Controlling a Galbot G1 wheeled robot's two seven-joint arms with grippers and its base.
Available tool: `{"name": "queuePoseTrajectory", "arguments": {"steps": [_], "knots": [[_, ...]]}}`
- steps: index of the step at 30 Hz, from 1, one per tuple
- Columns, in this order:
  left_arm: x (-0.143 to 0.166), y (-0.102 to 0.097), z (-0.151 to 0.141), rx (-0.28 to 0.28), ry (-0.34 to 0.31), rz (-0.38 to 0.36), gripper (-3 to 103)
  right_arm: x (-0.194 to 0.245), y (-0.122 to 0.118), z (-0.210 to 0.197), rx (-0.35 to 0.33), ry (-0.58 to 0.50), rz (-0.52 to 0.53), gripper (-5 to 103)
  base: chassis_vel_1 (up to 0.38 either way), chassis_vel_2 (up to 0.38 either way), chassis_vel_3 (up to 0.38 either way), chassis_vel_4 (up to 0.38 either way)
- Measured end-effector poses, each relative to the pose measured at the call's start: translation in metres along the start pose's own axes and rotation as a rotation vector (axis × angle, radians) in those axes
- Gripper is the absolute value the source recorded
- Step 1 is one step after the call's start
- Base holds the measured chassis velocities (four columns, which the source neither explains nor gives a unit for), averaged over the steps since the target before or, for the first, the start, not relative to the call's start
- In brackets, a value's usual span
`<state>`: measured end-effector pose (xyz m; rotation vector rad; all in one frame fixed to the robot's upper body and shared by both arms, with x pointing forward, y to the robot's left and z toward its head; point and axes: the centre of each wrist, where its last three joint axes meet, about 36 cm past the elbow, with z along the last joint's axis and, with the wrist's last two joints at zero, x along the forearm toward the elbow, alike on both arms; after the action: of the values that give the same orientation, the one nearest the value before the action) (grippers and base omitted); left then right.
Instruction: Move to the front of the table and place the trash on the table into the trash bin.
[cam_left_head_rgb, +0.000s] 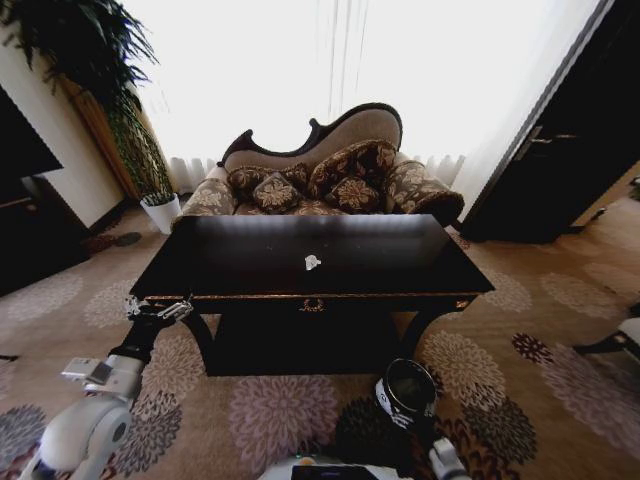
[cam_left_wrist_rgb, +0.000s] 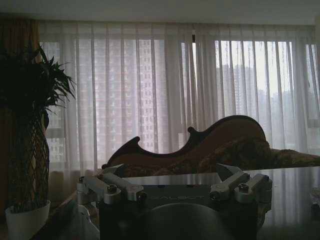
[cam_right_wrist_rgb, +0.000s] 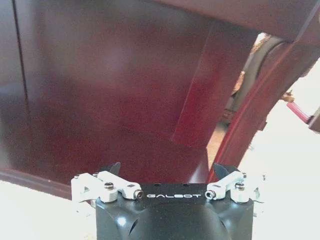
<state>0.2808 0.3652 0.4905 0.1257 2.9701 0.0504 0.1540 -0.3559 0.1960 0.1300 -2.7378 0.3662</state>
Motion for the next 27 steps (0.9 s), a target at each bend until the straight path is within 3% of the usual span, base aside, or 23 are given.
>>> {"name": "queuePoseTrajectory", "arguments": {"steps": [6,9,18,27], "knots": [[0.0,0.0,0.0,0.0,0.0,0.0,100,0.019,0.002,-0.022,-0.054,-0.046,0.043,100,0.0,0.0,0.0,0.0],[0.0,0.0,0.0,0.0,0.0,0.0,100,0.03,0.001,-0.062,-0.124,-0.104,0.064,100,0.0,0.0,0.0,0.0],[0.0,0.0,0.0,0.0,0.0,0.0,100,0.044,-0.011,-0.112,-0.163,-0.189,0.09,100,0.0,0.0,0.0,0.0],[0.0,0.0,0.0,0.0,0.0,0.0,100,0.046,-0.022,-0.179,-0.247,-0.281,0.069,100,0.0,0.0,0.0,0.0]]}}
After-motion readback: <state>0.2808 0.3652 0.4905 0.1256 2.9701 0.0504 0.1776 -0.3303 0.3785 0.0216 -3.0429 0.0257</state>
